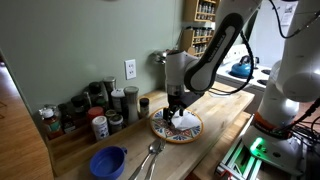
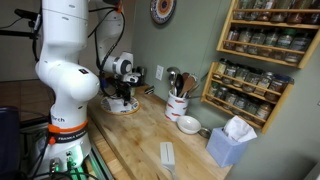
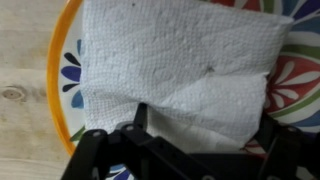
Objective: Put the paper towel on the orange tray
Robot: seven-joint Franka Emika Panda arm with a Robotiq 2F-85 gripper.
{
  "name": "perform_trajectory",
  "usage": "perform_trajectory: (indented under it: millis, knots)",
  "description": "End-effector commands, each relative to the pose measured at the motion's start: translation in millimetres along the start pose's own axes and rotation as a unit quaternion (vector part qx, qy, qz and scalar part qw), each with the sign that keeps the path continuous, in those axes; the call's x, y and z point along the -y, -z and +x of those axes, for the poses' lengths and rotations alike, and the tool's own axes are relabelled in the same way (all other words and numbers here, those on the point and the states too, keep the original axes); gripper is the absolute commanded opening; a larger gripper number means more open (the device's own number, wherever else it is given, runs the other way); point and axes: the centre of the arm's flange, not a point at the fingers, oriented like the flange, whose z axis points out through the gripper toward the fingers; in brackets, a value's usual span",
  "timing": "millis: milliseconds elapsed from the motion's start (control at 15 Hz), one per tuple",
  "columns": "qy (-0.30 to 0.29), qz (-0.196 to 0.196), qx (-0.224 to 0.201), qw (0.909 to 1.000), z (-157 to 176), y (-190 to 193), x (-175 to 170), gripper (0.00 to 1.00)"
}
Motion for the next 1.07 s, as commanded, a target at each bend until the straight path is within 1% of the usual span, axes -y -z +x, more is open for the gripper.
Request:
perform_trajectory:
  millis: [0, 200, 400, 467, 533, 600, 667, 733, 867, 933, 1000]
  knots:
    - [-0.01, 0.013, -0.015, 0.9997, -25.4, 22.9, -18.2, 1.0]
    - [-0.022, 0.04, -0.028, 0.9985, -32.3, 40.5, -20.0, 1.0]
    - [-0.033, 0.072, -0.05, 0.9956, -24.7, 65.4, -10.3, 1.0]
    - [-0.038, 0.069, -0.051, 0.9956, -22.0, 69.7, -6.4, 1.0]
    - [-0.039, 0.076, -0.054, 0.9949, -20.1, 73.8, -3.2, 1.0]
    - [-0.049, 0.078, -0.045, 0.9947, -20.4, 78.0, 0.3, 1.0]
    - [-0.064, 0.069, -0.024, 0.9952, -25.2, 81.4, 1.5, 1.0]
    - [-0.068, 0.065, -0.012, 0.9955, -32.2, 84.8, 1.8, 1.0]
    - [-0.074, 0.04, 0.005, 0.9965, -59.1, 102.1, 5.1, 1.0]
    - [-0.075, 0.015, -0.002, 0.9971, -73.0, 113.3, 4.5, 1.0]
    - [-0.074, 0.006, -0.005, 0.9972, -83.4, 123.3, 4.9, 1.0]
